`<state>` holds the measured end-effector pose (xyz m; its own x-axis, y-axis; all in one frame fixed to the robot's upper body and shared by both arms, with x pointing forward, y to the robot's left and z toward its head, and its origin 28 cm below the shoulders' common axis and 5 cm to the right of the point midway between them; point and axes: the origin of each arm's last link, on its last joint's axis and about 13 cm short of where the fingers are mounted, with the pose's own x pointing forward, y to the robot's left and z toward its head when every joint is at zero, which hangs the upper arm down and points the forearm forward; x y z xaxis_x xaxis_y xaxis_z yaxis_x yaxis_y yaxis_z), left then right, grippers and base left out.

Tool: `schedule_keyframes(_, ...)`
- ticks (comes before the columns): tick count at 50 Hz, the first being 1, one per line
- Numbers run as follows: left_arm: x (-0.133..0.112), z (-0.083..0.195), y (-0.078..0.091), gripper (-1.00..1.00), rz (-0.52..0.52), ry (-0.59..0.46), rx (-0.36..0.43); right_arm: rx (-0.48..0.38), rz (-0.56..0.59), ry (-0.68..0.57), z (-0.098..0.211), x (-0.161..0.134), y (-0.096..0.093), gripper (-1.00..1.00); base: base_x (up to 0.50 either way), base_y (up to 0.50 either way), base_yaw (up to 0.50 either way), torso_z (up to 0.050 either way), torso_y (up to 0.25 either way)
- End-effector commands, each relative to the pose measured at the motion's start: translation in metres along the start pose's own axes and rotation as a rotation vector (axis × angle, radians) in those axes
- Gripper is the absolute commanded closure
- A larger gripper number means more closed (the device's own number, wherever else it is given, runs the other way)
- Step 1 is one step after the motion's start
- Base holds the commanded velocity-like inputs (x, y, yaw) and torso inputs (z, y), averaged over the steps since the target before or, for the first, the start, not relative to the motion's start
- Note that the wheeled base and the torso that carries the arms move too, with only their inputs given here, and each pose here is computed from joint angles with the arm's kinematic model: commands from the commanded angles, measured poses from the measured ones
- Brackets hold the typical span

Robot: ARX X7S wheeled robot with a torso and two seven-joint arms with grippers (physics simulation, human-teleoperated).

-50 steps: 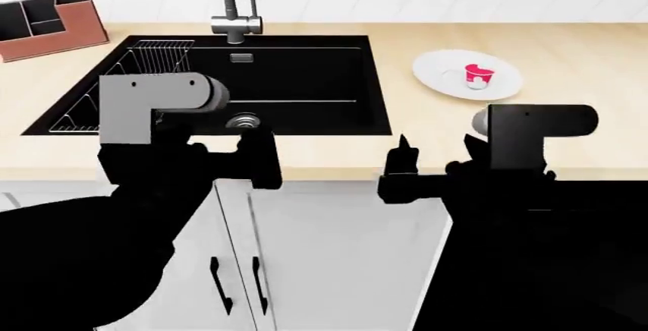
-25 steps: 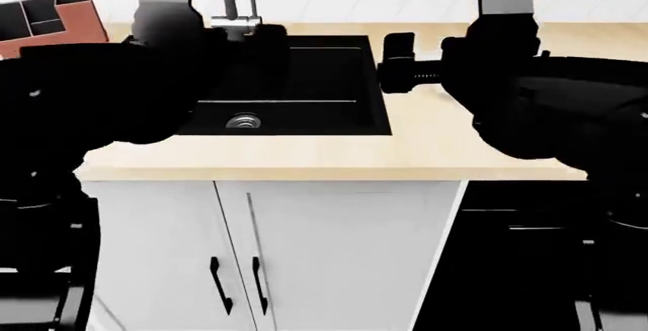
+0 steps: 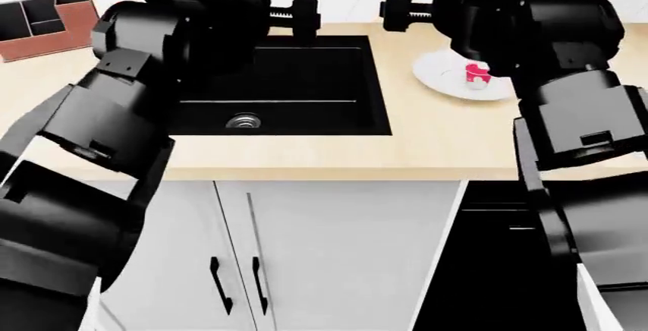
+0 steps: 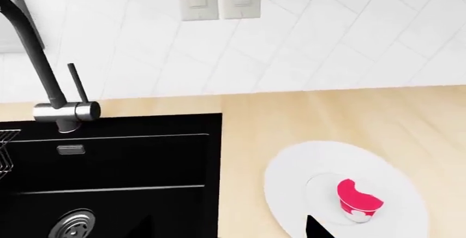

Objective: Pick the yogurt from the counter and place it in the sink. Then turn on the sink faucet.

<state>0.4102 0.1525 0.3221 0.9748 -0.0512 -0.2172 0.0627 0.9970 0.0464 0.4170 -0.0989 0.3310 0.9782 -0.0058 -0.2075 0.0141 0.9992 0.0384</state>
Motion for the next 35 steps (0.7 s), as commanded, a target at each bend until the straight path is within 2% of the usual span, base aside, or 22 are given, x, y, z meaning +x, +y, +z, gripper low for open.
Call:
schedule_keyframes(1,0.0077,0.0102,0.0062,-1.0,0.125,-0.042,0.014,-0.097,-0.058,0.042,-0.0043,0.007,0.0038,-1.0,0.0,0.0,0.0,0.0,0.0)
schedule_keyframes(9,0.008,0.0105,0.0068,-1.0,0.113,-0.045,0.011,-0.101,-0.044,0.035,-0.0073,0.0088,0.0055,-1.0,0.0,0.0,0.0,0.0,0.0)
schedule_keyframes(12,0.0066,0.0129,0.0058,-1.0,0.086,-0.046,0.014,-0.129,-0.035,0.032,-0.0072,0.0089,0.0067,-1.0,0.04,0.0,0.0,0.0,0.0)
schedule_keyframes(35,0.0061,0.0158,0.0089,-1.0,0.089,-0.049,0.005,-0.135,-0.007,0.034,-0.0079,0.009,0.0098,-1.0,0.5,0.0,0.0,0.0,0.0)
